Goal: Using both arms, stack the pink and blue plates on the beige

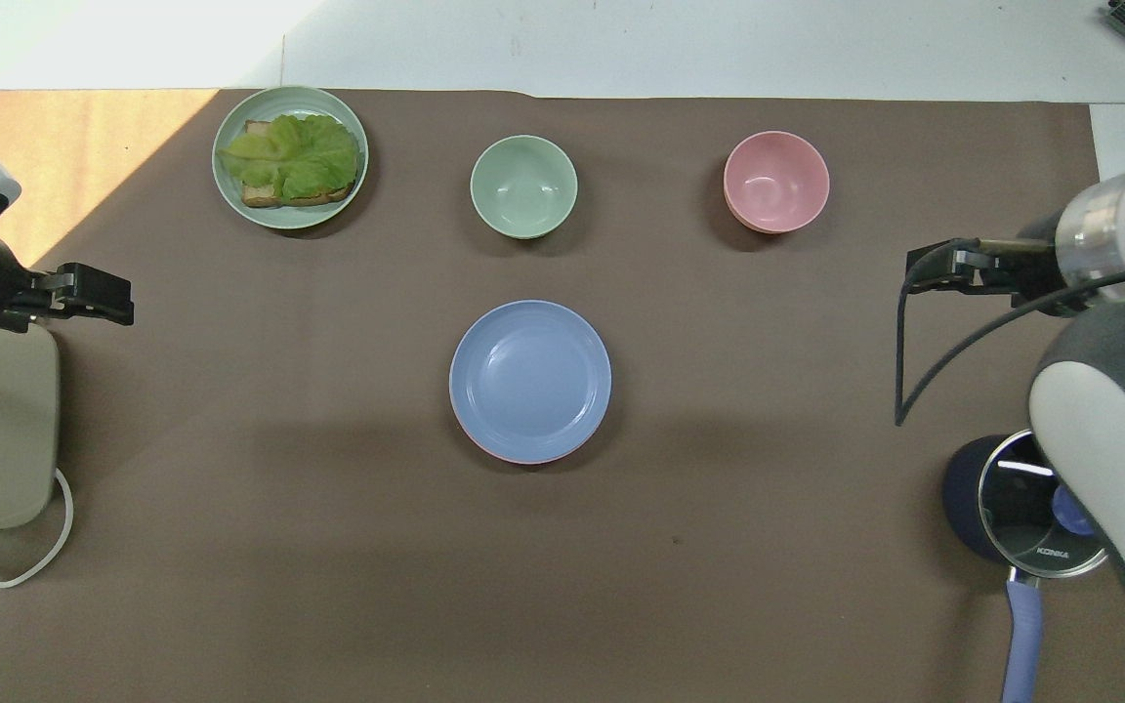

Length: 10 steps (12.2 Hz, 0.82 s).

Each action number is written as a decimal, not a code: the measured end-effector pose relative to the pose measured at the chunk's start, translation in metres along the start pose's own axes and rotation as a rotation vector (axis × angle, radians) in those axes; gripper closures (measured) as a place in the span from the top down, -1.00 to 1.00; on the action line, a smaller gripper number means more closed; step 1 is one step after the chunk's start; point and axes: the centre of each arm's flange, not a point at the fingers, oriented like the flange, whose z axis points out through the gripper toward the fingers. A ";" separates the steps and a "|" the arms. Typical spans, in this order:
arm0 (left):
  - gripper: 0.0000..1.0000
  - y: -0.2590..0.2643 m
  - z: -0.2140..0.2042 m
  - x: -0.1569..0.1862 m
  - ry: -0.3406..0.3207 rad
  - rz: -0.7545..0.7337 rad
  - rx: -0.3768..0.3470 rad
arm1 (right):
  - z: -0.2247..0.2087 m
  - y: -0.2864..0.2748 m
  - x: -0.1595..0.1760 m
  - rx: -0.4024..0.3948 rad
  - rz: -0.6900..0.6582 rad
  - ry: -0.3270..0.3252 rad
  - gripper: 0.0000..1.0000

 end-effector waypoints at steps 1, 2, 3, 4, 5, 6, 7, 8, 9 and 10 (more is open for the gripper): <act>1.00 0.000 0.000 0.000 0.000 0.000 0.000 | -0.014 0.003 -0.003 -0.010 -0.005 -0.014 1.00; 1.00 0.000 0.000 0.000 0.000 0.000 0.000 | -0.024 0.004 -0.006 -0.021 -0.006 -0.033 1.00; 1.00 0.000 0.000 0.000 0.000 0.000 0.000 | -0.030 0.003 -0.008 -0.025 -0.008 -0.045 1.00; 1.00 0.000 0.000 0.000 0.000 0.000 0.000 | -0.032 0.002 -0.010 -0.027 -0.010 -0.053 1.00; 1.00 0.000 0.000 0.000 0.000 0.000 0.000 | -0.033 0.002 -0.011 -0.029 -0.010 -0.063 1.00; 1.00 0.000 0.000 0.000 0.000 0.000 0.000 | -0.033 0.003 -0.012 -0.031 -0.010 -0.069 1.00; 1.00 0.000 0.000 0.000 0.000 0.000 0.000 | -0.033 0.003 -0.012 -0.031 -0.009 -0.071 1.00; 1.00 0.000 0.000 0.000 0.000 0.000 0.000 | -0.034 0.003 -0.012 -0.031 -0.009 -0.069 1.00; 1.00 0.000 0.000 0.000 0.000 0.000 0.000 | -0.037 0.003 -0.014 -0.030 -0.012 -0.066 1.00; 1.00 0.000 0.000 0.000 0.000 0.000 0.000 | -0.041 0.004 -0.017 -0.031 -0.019 -0.068 1.00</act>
